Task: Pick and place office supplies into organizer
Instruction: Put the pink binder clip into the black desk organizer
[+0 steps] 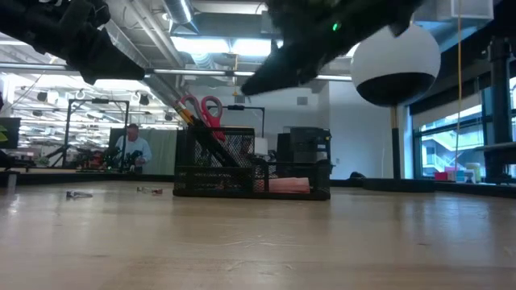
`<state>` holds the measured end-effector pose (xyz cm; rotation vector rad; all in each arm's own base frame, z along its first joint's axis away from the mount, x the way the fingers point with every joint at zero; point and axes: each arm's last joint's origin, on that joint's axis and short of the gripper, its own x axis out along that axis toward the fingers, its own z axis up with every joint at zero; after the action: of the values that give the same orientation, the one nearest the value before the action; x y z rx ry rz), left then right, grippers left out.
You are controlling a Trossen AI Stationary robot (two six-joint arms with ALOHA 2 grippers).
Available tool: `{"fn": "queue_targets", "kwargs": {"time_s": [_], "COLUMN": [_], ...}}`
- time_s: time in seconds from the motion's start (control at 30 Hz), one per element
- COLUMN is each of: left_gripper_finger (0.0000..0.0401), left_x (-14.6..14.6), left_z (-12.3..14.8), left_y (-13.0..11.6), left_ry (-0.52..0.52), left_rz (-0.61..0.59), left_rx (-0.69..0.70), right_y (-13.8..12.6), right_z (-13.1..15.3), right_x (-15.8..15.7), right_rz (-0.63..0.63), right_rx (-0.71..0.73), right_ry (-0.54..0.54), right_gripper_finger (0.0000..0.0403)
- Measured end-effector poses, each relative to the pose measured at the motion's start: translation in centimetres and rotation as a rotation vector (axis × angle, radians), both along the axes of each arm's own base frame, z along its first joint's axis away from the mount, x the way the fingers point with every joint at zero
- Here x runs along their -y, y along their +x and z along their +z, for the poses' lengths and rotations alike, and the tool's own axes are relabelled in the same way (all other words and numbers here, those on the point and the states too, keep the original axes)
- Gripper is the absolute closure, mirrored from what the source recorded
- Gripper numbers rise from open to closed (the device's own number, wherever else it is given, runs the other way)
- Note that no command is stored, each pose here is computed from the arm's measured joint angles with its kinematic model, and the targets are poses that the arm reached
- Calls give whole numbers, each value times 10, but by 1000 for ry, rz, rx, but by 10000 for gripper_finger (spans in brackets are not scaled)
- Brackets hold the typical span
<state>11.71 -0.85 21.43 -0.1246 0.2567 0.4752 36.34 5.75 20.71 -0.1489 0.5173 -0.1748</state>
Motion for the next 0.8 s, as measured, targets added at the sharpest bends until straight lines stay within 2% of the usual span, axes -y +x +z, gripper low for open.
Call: {"fn": "queue_targets", "kwargs": {"time_s": [0.13,0.43,0.8], "left_gripper_finger": [329,329,329], "left_x": [0,0,0], "left_z": [0,0,0], "left_y": [0,0,0], "left_ry": [2,25,24], "left_rz": [0,-6,-3], "left_rx": [-4,-15,-14], "right_y": [6,20,25], "right_z": [-13,-42,-76], "right_x": [5,6,6], "right_rz": [-4,-12,-18], "right_rx": [-26,-7,-92], "right_ry": [-20,33,18], "right_gripper_finger": [331,331,331]}}
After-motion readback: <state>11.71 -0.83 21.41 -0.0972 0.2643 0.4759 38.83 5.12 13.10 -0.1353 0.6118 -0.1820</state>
